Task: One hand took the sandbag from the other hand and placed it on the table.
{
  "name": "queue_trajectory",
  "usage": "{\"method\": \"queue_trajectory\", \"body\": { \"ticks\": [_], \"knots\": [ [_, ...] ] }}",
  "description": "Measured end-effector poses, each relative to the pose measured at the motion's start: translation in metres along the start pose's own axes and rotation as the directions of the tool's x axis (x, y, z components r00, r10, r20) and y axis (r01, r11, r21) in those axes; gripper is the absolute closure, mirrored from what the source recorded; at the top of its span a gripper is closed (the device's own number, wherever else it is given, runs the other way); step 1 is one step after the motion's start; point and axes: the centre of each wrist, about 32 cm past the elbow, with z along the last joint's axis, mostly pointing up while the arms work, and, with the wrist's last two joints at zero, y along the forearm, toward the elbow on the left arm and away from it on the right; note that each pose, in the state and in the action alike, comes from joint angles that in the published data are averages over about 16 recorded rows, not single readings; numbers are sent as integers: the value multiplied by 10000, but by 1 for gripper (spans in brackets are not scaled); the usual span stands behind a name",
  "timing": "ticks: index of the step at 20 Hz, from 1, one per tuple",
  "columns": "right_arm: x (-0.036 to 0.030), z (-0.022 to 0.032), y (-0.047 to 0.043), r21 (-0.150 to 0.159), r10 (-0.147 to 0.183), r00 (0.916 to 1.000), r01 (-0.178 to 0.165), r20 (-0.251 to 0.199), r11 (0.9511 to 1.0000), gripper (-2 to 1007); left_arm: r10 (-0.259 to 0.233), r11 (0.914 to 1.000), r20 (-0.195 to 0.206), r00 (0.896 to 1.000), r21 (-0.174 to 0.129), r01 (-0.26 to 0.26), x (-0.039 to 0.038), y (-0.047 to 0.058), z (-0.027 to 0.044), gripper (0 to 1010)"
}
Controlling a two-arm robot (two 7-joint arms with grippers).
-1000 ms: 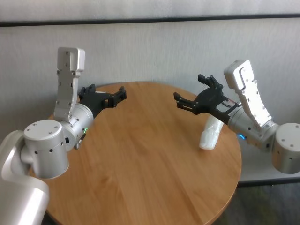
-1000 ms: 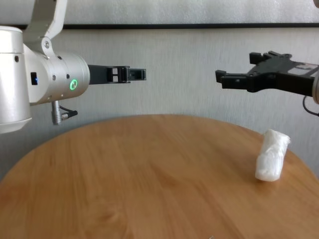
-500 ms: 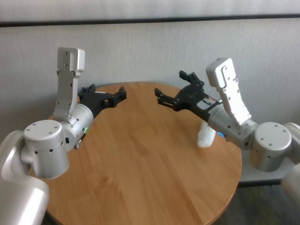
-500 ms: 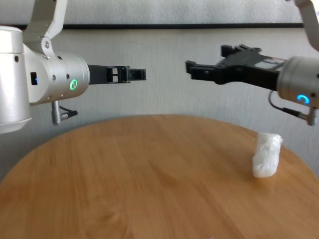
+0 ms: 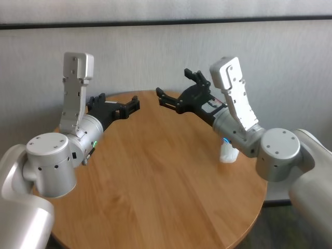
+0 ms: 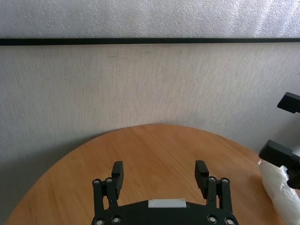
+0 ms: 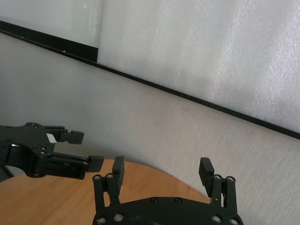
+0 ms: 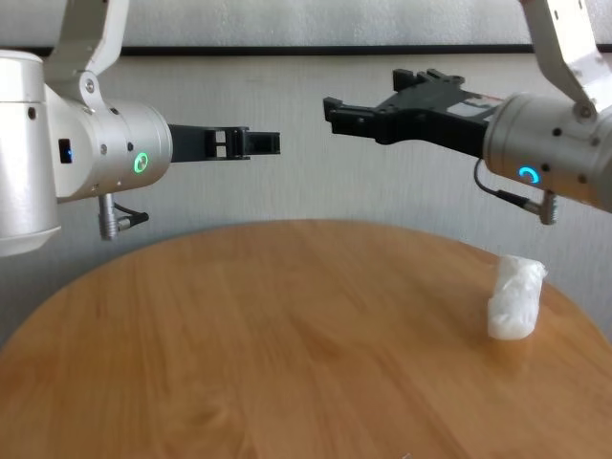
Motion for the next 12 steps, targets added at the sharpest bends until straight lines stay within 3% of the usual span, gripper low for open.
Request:
{"method": "queue_trajectory", "body": {
  "ticks": [5,12],
  "knots": [
    [-32,2,73,-21,41,10000,-41,35,10000,3,0,10000,0,10000,0,0,0,0,0,8],
    [-49,-1,106,-97,91,9999,-90,65,9999,3,0,10000,0,10000,0,0,0,0,0,8]
  ]
}}
